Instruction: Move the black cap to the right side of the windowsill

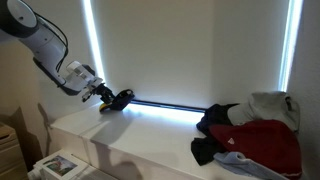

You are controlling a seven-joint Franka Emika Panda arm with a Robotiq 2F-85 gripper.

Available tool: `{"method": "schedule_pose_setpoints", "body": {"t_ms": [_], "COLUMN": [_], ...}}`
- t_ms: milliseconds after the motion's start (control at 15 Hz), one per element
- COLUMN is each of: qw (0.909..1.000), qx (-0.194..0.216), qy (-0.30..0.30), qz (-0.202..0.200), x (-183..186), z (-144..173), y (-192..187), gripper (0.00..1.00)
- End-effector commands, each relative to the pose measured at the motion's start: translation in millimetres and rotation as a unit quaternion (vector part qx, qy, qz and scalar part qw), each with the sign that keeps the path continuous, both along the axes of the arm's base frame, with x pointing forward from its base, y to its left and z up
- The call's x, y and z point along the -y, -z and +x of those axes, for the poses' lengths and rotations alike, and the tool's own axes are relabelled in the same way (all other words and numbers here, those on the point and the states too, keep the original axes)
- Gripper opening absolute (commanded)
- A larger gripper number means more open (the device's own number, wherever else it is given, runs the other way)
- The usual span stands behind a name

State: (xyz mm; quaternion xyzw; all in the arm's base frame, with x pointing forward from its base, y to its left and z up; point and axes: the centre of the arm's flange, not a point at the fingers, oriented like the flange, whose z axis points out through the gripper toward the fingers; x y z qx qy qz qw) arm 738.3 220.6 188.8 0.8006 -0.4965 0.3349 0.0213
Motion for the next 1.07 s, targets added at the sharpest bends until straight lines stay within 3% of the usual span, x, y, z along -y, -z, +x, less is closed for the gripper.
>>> {"method": "schedule_pose_setpoints", "body": {"t_ms": [0, 267, 400, 600, 667, 1000], "qw": [1.0000, 0.9999, 0.9985, 0.9910, 0.9954, 0.9950], "qx": [0.004, 0.010, 0.043, 0.094, 0.066, 0.070], "qy": [0.004, 0.007, 0.033, 0.095, 0.068, 0.069], "qz": [0.000, -0.004, 0.012, 0.004, 0.011, 0.010], "x": [3, -1, 0, 14, 11, 10], "z": [3, 6, 20, 44, 22, 23], "y": [6, 5, 13, 26, 10, 14], "gripper": [1.00, 1.00, 1.00, 1.00, 1.00, 1.00]}}
